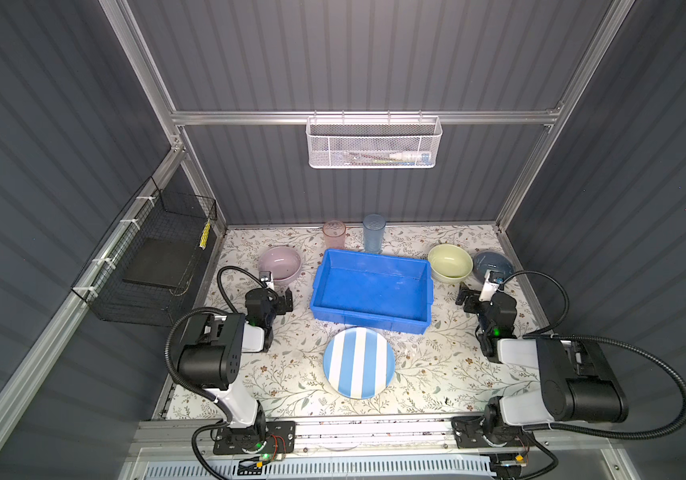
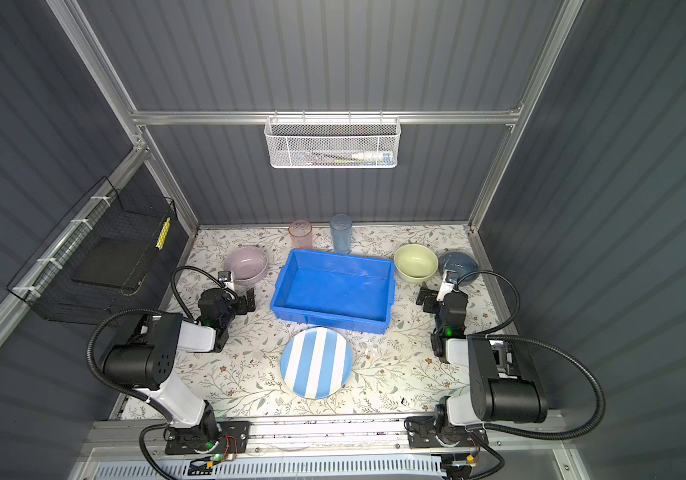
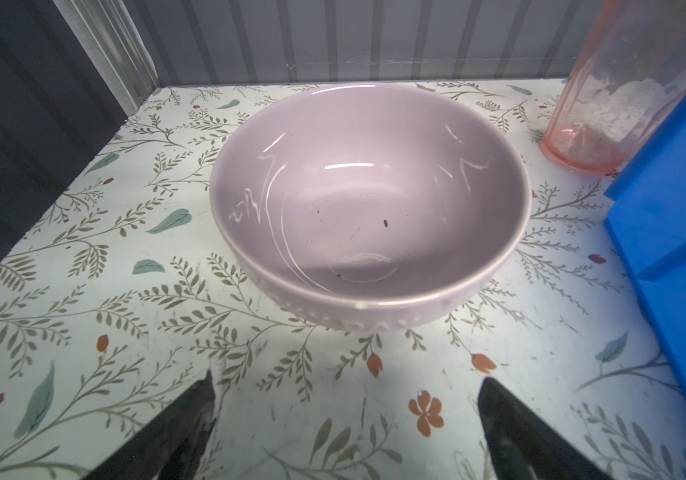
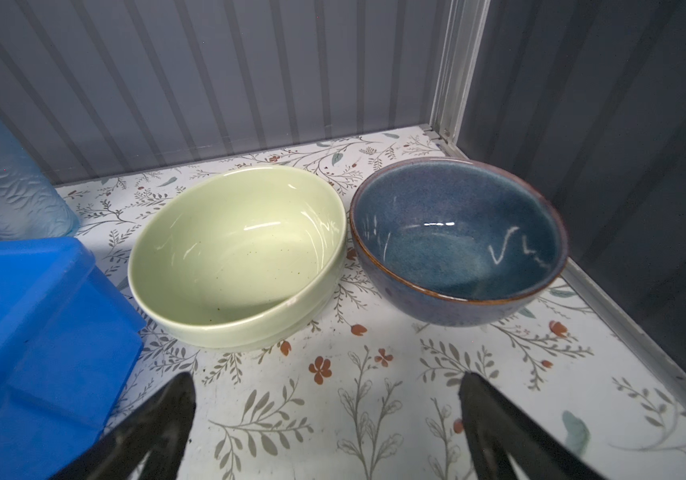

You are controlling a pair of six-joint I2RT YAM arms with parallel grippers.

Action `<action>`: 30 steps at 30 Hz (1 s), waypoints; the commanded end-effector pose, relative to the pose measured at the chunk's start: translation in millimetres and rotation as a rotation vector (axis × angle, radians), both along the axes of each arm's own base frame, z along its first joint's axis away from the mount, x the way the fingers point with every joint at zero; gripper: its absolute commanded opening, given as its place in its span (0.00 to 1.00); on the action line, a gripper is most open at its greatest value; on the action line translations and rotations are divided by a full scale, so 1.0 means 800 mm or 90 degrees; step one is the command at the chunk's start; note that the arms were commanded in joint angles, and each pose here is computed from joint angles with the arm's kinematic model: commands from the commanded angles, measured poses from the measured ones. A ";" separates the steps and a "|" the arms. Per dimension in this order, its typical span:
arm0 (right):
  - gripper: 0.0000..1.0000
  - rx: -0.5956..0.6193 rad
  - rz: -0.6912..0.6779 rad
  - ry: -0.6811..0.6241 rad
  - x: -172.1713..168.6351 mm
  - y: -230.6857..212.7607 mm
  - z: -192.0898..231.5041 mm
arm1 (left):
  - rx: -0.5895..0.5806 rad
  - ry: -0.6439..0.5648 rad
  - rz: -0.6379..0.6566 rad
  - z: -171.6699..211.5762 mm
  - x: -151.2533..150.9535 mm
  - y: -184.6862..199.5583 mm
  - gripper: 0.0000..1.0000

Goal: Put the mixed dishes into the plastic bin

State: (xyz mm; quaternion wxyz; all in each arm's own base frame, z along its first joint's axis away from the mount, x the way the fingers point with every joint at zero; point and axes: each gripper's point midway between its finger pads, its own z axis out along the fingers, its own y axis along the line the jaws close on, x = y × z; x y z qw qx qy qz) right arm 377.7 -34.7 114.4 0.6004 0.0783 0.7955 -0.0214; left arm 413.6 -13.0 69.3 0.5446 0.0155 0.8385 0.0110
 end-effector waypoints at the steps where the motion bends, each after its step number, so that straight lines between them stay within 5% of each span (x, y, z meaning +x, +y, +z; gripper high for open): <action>1: 0.99 0.004 -0.025 0.008 0.003 -0.008 0.028 | 0.008 -0.012 0.020 0.032 -0.002 0.006 1.00; 9: 0.99 -0.006 -0.061 0.025 -0.026 -0.010 0.080 | 0.011 0.007 0.061 0.100 -0.032 0.004 1.00; 17: 0.97 0.089 0.037 0.084 -0.054 0.047 0.113 | -0.152 0.057 0.051 0.184 -0.075 -0.033 0.98; 28: 0.93 0.128 0.242 0.193 -0.128 0.165 0.135 | -0.355 0.256 -0.196 0.199 -0.165 -0.141 0.92; 30: 0.90 0.147 0.262 0.234 -0.143 0.176 0.123 | -0.345 0.286 -0.201 0.195 -0.185 -0.146 0.91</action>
